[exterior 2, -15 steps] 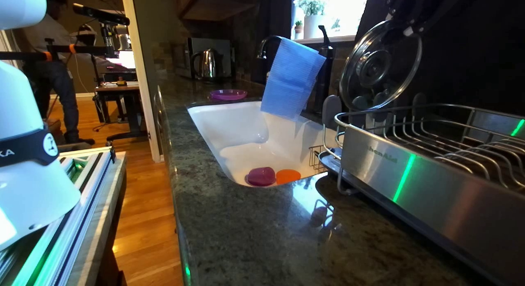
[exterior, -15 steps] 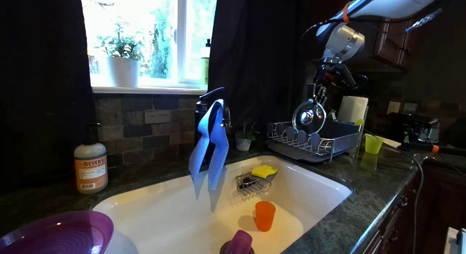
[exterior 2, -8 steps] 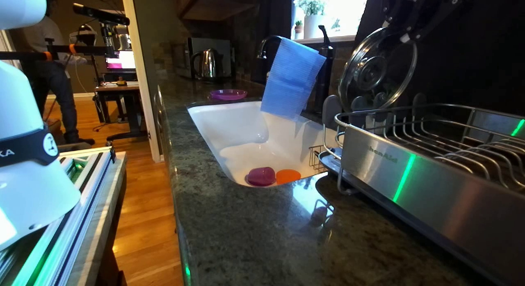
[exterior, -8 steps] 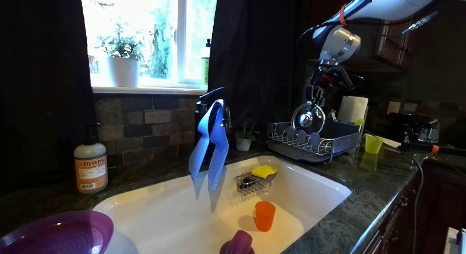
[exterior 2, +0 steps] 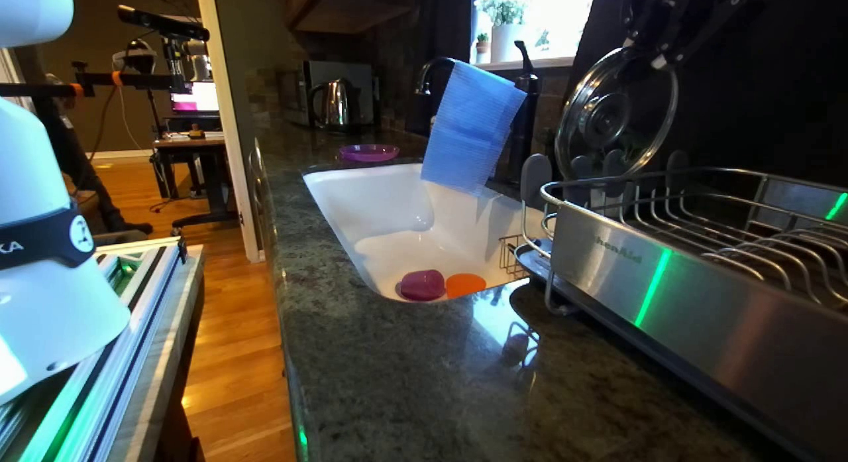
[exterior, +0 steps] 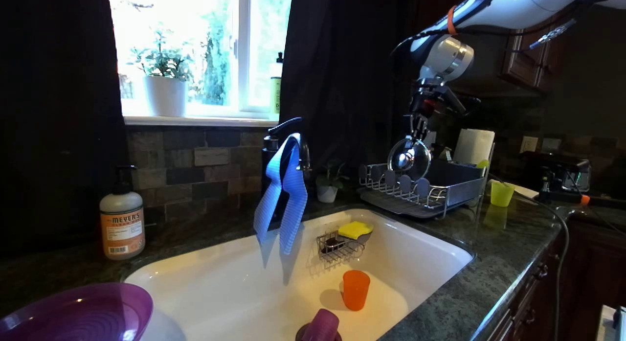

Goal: Lift the lid and make it stand upright on the dish rack

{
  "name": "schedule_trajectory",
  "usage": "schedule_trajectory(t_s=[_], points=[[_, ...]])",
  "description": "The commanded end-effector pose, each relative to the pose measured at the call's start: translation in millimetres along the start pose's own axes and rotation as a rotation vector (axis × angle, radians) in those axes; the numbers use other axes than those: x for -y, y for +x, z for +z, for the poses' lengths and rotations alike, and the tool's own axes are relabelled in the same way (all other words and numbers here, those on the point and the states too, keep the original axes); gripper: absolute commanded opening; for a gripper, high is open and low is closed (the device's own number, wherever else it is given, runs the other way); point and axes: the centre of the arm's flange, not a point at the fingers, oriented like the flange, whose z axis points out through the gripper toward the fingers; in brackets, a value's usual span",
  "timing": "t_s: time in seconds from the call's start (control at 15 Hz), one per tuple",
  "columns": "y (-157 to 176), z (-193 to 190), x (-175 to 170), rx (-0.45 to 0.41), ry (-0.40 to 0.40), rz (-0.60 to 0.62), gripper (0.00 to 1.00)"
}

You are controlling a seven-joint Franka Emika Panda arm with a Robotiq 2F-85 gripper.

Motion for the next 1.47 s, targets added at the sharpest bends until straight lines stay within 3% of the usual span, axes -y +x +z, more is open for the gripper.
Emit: schedule_trajectory(t_s=[0.0, 0.93, 1.0, 1.4], points=[[10.9, 5.8, -3.8, 0.038, -0.063, 0.013, 0.03], [21.2, 24.0, 2.5, 0.001, -0.172, 0.106, 0.03], [21.2, 24.0, 2.6, 0.003, -0.173, 0.108, 0.3], [20.2, 21.3, -5.1, 0.004, -0.199, 0.158, 0.73]])
